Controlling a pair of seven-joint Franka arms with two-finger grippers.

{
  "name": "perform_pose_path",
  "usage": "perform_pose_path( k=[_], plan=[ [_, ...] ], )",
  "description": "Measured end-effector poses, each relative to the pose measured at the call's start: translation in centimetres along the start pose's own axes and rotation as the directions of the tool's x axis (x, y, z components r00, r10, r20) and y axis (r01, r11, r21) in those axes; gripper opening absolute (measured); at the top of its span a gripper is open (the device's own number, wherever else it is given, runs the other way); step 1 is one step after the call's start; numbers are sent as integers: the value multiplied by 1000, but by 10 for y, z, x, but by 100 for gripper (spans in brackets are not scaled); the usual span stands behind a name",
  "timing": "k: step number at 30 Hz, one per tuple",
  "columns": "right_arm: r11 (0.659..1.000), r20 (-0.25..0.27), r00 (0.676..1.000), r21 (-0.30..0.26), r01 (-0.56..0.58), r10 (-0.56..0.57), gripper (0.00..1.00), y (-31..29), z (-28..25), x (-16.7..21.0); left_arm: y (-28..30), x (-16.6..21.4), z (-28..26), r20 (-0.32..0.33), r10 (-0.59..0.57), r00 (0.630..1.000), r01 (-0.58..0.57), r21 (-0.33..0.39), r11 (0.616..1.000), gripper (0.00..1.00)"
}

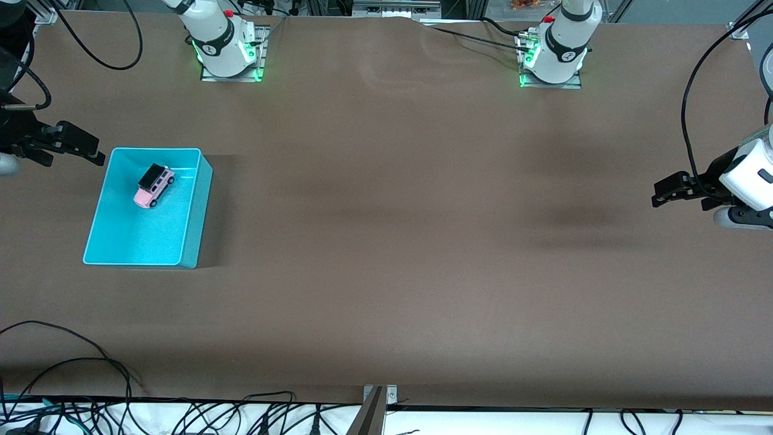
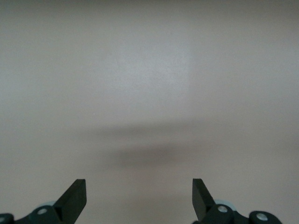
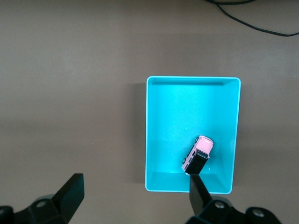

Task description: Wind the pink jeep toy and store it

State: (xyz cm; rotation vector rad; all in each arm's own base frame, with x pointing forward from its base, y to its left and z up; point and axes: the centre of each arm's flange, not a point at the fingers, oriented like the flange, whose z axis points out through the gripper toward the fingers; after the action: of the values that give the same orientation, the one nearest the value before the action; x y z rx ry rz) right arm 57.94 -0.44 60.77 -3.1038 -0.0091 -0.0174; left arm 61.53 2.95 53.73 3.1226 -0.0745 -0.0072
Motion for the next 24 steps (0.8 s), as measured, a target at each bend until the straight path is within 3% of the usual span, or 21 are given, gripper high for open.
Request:
perform_pose_path(
  k=[24],
  plan=[
    [1000,0,1000,0,0,0,100,0,0,0,3,-19,-25,26,8,1000,-8,1,1000,100]
  ],
)
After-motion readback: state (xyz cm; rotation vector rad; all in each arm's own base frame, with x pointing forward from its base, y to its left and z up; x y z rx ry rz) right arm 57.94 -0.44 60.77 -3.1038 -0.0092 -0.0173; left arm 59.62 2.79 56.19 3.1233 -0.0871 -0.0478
